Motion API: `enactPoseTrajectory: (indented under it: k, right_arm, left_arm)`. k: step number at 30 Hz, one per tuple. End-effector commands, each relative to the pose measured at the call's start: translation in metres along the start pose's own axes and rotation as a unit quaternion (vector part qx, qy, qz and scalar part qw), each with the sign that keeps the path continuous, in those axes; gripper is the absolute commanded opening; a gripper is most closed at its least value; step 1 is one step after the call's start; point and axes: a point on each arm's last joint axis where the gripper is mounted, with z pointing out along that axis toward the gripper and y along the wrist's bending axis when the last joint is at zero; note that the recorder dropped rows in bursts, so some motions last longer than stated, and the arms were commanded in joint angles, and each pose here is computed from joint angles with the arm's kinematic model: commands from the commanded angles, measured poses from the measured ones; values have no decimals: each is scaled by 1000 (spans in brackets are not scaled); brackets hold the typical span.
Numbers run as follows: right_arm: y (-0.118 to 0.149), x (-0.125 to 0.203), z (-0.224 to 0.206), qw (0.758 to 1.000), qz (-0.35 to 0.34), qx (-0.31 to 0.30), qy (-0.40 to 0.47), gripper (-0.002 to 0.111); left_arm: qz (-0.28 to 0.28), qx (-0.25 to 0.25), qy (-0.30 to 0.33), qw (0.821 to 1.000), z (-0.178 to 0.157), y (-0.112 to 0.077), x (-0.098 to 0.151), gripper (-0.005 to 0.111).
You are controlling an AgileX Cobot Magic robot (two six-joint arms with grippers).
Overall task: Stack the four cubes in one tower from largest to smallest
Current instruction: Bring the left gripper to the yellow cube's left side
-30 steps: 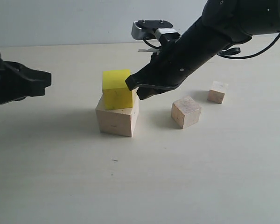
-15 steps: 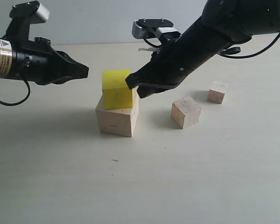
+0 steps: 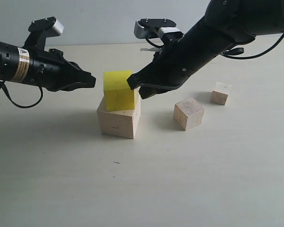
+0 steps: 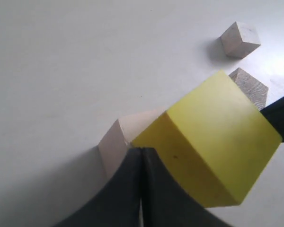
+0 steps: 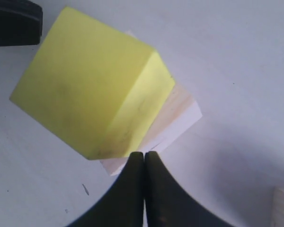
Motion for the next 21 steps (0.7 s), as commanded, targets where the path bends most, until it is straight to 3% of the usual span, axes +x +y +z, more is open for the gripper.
enactPoseTrajectory:
  k: [1, 21]
  right_arm:
    - [-2, 0, 0, 1000, 6, 3, -5, 0]
    - [7, 0, 0, 999, -1, -44, -7, 0]
  left_arm:
    - [2, 14, -3, 1000, 4, 2, -6, 0]
    - [5, 22, 3, 1000, 10, 4, -6, 0]
